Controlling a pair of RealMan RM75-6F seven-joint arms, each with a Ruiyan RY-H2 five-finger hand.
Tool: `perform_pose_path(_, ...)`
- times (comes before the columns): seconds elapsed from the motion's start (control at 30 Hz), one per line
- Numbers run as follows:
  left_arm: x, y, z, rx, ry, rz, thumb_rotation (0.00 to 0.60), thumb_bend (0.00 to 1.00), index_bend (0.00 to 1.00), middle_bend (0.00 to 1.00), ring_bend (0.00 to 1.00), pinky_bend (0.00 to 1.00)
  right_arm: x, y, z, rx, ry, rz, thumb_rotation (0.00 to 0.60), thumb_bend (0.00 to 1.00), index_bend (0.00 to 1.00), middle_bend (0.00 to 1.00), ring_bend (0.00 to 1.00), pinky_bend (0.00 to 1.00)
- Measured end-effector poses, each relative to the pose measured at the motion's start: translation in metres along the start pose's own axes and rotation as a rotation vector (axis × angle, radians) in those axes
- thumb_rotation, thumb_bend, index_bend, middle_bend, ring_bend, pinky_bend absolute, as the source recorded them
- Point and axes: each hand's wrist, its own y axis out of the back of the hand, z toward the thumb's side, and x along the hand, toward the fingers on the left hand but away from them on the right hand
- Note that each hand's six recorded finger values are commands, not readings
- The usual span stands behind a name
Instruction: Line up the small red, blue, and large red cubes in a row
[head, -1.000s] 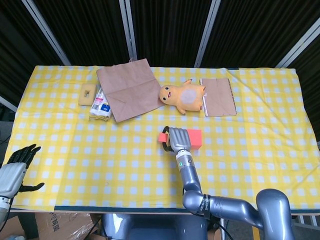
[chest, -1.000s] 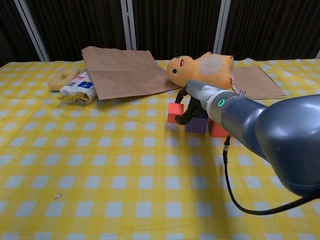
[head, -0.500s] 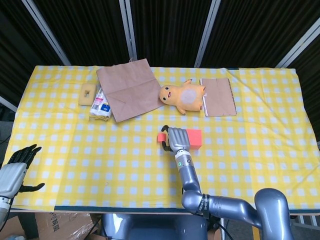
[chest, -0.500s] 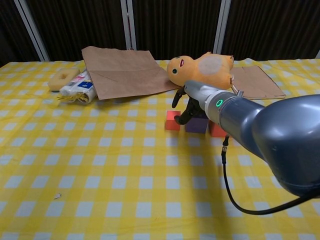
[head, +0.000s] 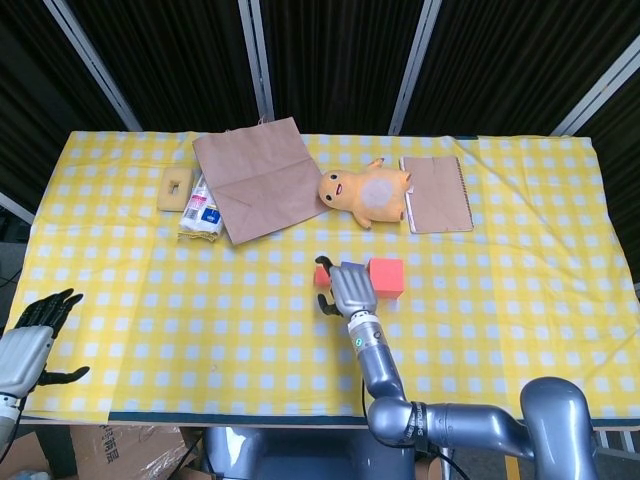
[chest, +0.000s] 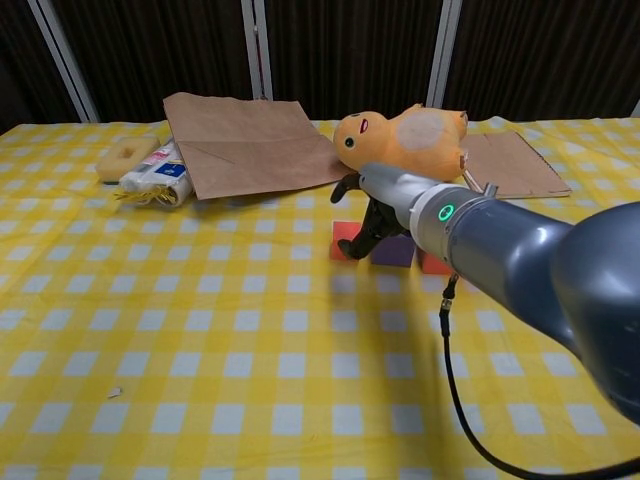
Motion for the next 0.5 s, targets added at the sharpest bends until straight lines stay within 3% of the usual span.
perform_pose_path(0.23, 0.000, 0.000, 0.001, 0.003, -0.002, 0.002, 0.600, 0.00, 0.00, 0.00, 0.00, 0.00, 0.015, -0.017, 0.010, 0.036, 0.012, 0.087, 0.600, 0.50, 0.11, 1.00, 1.00, 1.00)
perform_pose_path(0.5, 0.000, 0.000, 0.000, -0.002, -0.001, -0.001, 0.600, 0.00, 0.00, 0.00, 0.00, 0.00, 0.016, -0.035, 0.016, 0.065, 0.004, 0.127, 0.600, 0.50, 0.11, 1.00, 1.00, 1.00)
